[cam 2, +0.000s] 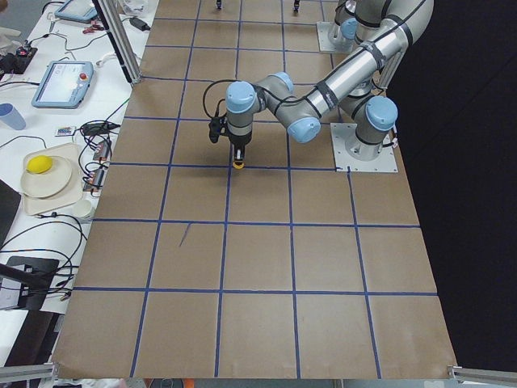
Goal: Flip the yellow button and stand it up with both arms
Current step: 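Lift the yellow button with the left gripper and carry it toward the right gripper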
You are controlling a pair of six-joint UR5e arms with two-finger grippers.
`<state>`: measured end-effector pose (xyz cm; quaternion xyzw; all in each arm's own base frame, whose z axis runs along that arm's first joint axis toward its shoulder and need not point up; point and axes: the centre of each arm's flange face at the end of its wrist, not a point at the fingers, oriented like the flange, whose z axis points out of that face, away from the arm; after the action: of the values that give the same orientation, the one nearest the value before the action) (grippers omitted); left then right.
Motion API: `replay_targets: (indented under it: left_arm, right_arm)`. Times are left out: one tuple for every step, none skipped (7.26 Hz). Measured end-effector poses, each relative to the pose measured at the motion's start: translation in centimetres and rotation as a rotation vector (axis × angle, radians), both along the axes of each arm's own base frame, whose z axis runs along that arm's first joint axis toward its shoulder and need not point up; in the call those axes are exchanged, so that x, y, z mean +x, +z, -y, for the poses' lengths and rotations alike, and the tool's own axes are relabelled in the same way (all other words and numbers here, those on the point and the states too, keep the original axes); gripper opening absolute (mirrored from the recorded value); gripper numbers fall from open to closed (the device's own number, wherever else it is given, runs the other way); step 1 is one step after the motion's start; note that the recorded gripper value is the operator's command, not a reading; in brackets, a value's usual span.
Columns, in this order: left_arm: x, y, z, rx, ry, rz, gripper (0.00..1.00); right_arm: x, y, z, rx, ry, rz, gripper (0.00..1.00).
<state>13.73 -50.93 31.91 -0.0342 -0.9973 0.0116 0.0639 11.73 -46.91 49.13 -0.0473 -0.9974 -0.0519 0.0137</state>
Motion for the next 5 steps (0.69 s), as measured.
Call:
replay_targets:
  left_arm:
    - [-3.8, 1.6, 0.8, 0.035, -0.031, -0.084, 0.24]
    - [-8.4, 3.1, 1.0, 0.089, -0.060, -0.209, 0.24]
    - [-12.7, 4.6, 0.6, 0.157, -0.067, -0.374, 0.25]
    - [-16.6, 6.1, -0.1, 0.219, -0.059, -0.537, 0.25]
    - [-20.3, 7.9, -1.1, 0.250, -0.050, -0.673, 0.25]
  right_arm:
    - [0.0, -0.1, 0.1, 0.001, -0.001, 0.000, 1.00]
    - [0.0, -0.2, 0.2, 0.004, -0.008, 0.001, 1.00]
    - [0.0, -0.5, 0.6, 0.006, -0.047, -0.002, 1.00]
    - [0.1, -0.6, 0.9, 0.005, -0.112, -0.001, 1.00]
    - [0.4, -0.6, 1.1, 0.005, -0.188, 0.028, 1.00]
